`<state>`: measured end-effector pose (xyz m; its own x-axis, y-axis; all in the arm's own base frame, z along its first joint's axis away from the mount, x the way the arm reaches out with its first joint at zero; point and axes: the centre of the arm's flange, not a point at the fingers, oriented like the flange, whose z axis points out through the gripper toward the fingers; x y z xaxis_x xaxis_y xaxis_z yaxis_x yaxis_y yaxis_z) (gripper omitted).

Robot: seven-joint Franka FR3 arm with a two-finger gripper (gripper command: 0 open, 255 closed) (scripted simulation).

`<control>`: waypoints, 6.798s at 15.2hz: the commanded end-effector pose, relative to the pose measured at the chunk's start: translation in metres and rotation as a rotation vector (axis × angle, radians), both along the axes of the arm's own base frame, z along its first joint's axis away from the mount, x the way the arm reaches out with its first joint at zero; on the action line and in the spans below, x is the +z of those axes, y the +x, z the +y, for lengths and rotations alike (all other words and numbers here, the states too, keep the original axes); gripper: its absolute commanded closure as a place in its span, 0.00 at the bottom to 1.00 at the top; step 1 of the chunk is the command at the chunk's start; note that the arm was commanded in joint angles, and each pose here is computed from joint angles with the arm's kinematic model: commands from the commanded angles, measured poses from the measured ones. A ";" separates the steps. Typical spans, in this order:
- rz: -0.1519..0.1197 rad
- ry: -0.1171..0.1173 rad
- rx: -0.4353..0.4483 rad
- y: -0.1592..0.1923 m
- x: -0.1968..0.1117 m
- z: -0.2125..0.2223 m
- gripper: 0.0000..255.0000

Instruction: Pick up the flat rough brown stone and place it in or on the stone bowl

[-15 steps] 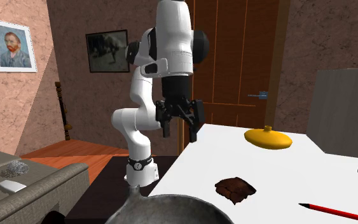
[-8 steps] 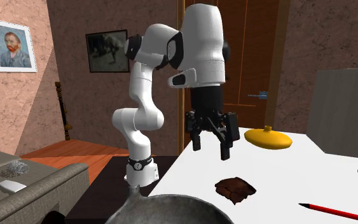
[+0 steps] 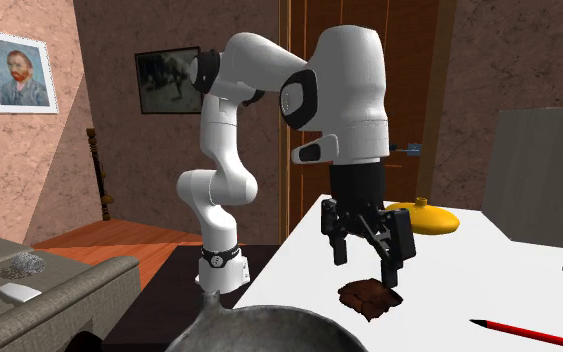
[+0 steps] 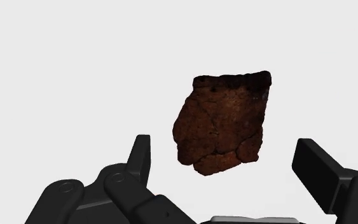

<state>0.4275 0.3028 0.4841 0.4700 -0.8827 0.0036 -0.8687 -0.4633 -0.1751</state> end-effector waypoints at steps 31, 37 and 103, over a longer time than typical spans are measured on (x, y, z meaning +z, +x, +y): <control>0.104 -0.230 -0.250 0.031 -0.009 0.085 0.00; 0.104 -0.230 -0.250 0.032 -0.028 0.082 0.00; 0.104 -0.230 -0.250 0.184 0.145 -0.057 1.00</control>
